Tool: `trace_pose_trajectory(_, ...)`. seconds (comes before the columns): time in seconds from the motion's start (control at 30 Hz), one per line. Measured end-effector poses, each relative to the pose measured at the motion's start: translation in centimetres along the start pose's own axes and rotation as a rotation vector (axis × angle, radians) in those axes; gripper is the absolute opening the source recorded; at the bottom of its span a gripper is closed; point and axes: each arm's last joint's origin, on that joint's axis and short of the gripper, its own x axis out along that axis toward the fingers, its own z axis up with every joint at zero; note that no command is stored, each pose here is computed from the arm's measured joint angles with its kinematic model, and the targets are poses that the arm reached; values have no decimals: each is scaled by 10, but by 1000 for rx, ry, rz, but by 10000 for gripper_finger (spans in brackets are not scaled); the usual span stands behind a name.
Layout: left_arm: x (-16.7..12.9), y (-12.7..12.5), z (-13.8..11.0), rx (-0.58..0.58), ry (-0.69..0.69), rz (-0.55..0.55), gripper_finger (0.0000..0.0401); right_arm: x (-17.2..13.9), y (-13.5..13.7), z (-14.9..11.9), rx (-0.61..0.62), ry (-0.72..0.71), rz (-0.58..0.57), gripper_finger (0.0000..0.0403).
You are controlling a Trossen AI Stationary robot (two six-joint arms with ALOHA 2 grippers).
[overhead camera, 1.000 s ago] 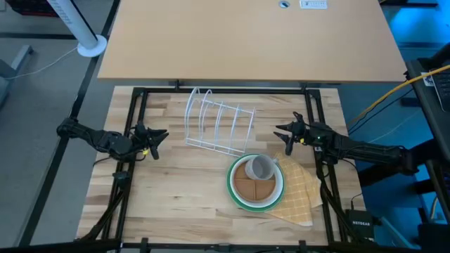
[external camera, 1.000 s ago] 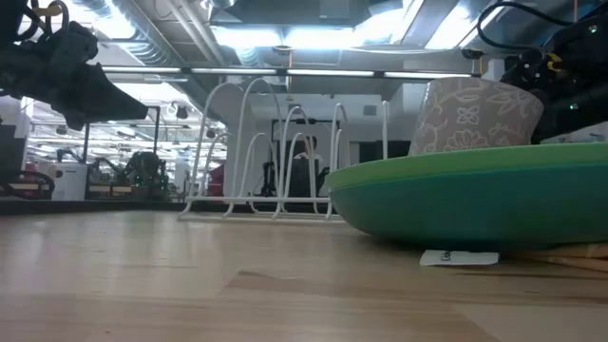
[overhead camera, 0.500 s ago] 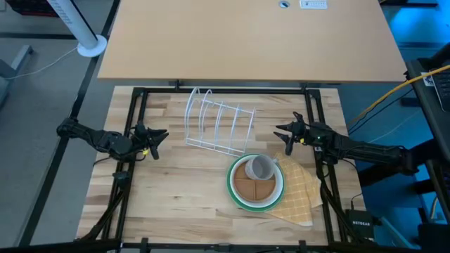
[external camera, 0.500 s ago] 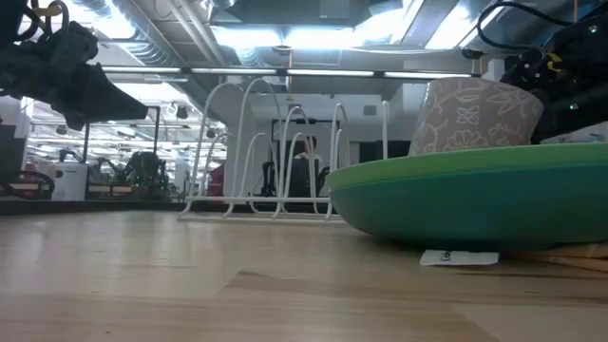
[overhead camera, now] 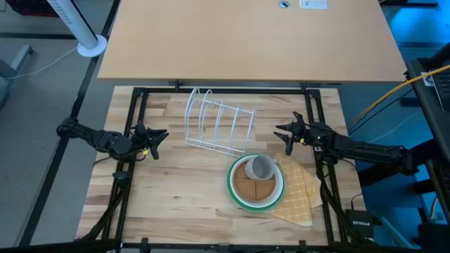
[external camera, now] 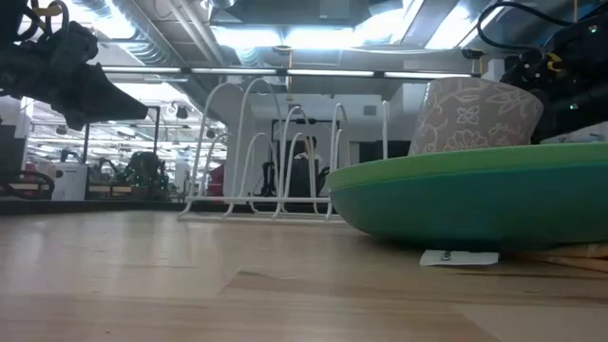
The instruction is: Sort dishes
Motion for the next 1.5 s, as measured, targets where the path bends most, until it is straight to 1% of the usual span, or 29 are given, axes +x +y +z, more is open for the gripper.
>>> trace_pose_trajectory(1.17,0,0,0,0,0,0,72,0,0,0,0,0,0,145)
trace_pose_trajectory(1.37,0,-1,1,59,-10,-4,72,0,0,1,8,-8,1,145)
trace_pose_trajectory(1.43,0,-2,4,17,-41,-16,72,0,0,1,55,-9,13,145)
trace_pose_trajectory(1.47,0,-4,7,-47,-66,-26,72,0,1,1,84,-9,21,145)
trace_pose_trajectory(1.5,0,-5,13,-144,-100,-42,72,0,1,1,112,-8,27,145)
